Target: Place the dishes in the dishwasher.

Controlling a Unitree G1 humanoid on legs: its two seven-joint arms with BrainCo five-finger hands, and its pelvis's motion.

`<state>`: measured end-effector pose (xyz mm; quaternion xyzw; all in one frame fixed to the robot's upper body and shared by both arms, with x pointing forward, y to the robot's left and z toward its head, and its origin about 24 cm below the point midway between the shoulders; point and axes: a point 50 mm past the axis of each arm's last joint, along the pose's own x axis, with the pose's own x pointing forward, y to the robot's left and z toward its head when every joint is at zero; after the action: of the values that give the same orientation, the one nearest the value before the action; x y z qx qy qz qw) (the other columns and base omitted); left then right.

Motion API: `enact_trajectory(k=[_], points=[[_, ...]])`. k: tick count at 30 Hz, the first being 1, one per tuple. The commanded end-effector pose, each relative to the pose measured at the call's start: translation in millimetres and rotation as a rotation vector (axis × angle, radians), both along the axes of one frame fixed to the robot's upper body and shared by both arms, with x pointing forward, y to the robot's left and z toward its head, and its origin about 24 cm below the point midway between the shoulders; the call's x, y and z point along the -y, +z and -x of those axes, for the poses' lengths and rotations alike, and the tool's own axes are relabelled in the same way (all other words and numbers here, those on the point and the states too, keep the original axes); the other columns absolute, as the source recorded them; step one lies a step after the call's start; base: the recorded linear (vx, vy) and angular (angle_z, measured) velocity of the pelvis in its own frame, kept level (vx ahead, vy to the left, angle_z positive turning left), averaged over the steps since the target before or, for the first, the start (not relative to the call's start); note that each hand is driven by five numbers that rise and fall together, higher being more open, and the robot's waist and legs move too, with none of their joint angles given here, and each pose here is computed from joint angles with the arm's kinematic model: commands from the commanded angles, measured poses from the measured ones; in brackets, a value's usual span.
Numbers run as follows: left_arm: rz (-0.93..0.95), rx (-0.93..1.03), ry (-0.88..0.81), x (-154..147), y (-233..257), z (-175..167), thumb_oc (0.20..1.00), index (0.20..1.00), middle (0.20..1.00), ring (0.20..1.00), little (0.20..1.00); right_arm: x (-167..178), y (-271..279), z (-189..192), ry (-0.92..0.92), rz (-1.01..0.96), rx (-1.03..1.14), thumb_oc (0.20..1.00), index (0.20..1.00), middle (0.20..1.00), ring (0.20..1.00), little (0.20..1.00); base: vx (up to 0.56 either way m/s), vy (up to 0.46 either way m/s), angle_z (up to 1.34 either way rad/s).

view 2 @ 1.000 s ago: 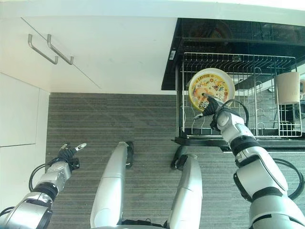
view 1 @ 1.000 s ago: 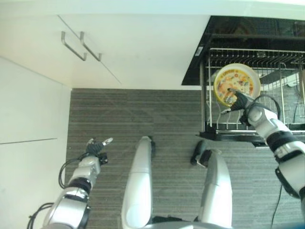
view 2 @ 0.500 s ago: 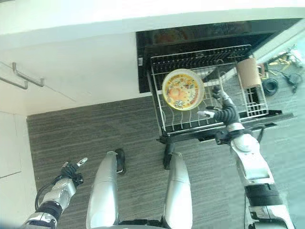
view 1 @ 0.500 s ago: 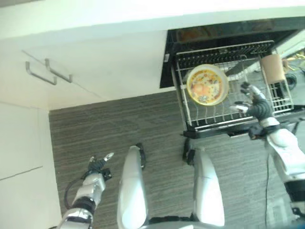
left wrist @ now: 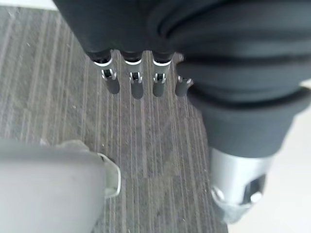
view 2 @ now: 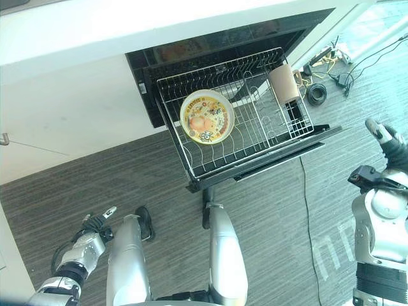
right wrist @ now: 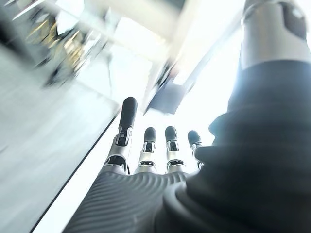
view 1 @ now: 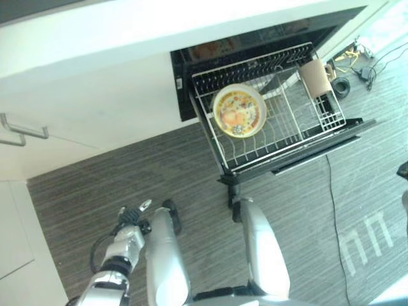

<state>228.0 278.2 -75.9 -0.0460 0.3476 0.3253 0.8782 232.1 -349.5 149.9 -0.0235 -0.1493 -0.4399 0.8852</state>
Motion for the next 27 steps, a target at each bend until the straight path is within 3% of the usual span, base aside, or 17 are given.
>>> enact_trajectory(k=[1,6,8,11,18,27], points=[[-0.012,-0.026,0.030,-1,-8,11,1.000,1.000,1.000,1.000,1.000,9,13,18,-0.146,0.062,0.112,0.200,0.200,0.200,0.200,0.200,-0.02,0.050,-0.08],[0.016,-0.025,0.021,7,-11,11,1.000,1.000,1.000,1.000,1.000,0,-51,10,-0.055,-0.186,0.046,0.200,0.200,0.200,0.200,0.200,-0.03,0.037,0.05],[0.024,-0.023,0.004,10,-10,9,1.000,1.000,1.000,1.000,1.000,-11,-75,-1,0.075,-0.366,0.038,0.200,0.200,0.200,0.200,0.200,-0.03,-0.021,0.08],[0.024,-0.027,-0.022,13,-9,6,1.000,1.000,1.000,1.000,1.000,-37,-118,-24,0.350,-0.816,0.077,0.200,0.200,0.200,0.200,0.200,0.05,-0.028,0.01],[0.038,-0.085,-0.044,17,-15,15,1.000,1.000,1.000,1.000,1.000,-86,-153,-30,0.550,-1.278,0.167,0.200,0.200,0.200,0.200,0.200,0.06,-0.037,0.13],[0.023,-0.129,-0.089,26,-20,22,1.000,1.000,1.000,1.000,1.000,-106,-133,-44,0.754,-1.213,0.128,0.200,0.200,0.200,0.200,0.200,0.05,-0.055,0.09]])
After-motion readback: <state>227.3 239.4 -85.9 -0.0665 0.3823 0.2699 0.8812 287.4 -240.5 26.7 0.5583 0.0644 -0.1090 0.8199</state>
